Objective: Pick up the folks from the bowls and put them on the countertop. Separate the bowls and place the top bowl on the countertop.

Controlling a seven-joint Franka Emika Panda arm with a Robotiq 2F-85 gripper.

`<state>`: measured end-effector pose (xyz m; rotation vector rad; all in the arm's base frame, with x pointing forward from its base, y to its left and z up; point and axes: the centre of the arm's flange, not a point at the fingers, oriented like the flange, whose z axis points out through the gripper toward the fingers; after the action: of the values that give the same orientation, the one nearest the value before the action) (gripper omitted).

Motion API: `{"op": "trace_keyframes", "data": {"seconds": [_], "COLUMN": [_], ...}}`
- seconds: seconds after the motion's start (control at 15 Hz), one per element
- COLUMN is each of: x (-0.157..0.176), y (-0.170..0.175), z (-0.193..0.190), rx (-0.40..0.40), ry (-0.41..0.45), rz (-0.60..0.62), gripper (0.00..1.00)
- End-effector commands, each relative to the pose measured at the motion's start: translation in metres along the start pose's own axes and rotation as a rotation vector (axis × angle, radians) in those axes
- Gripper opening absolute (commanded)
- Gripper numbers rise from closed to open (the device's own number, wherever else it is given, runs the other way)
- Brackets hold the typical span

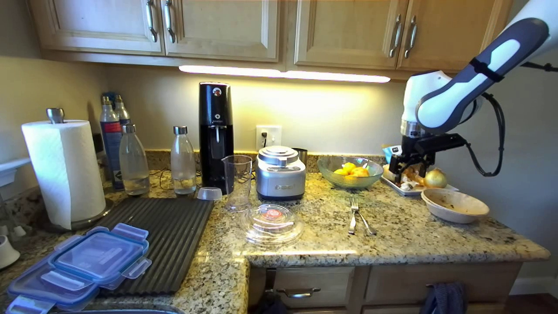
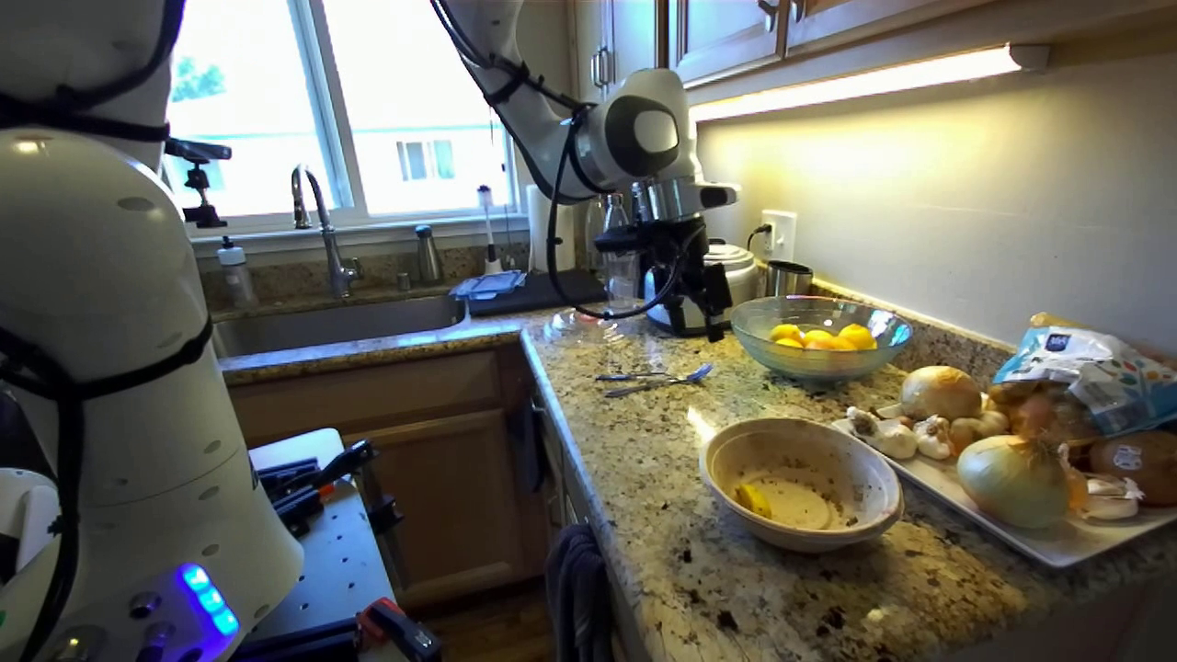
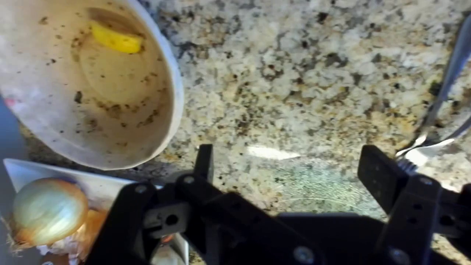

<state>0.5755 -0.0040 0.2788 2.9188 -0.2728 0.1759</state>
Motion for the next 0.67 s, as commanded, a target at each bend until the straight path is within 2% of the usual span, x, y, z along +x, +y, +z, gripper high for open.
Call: {"op": "trace_keyframes", "data": {"seconds": [0.0,0.33,0.6], "x": [0.003,0.007,0.005], "y": [0.023,0.048,0.065], "z": [0.004,0.039,0.07], "rx": [-0.104,-0.178,-0.202], "ry": [-0.039,-0.094,-0.13], "rz": [-0.025,-0.065,-0.055], "gripper": [1.0,1.0,1.0]}}
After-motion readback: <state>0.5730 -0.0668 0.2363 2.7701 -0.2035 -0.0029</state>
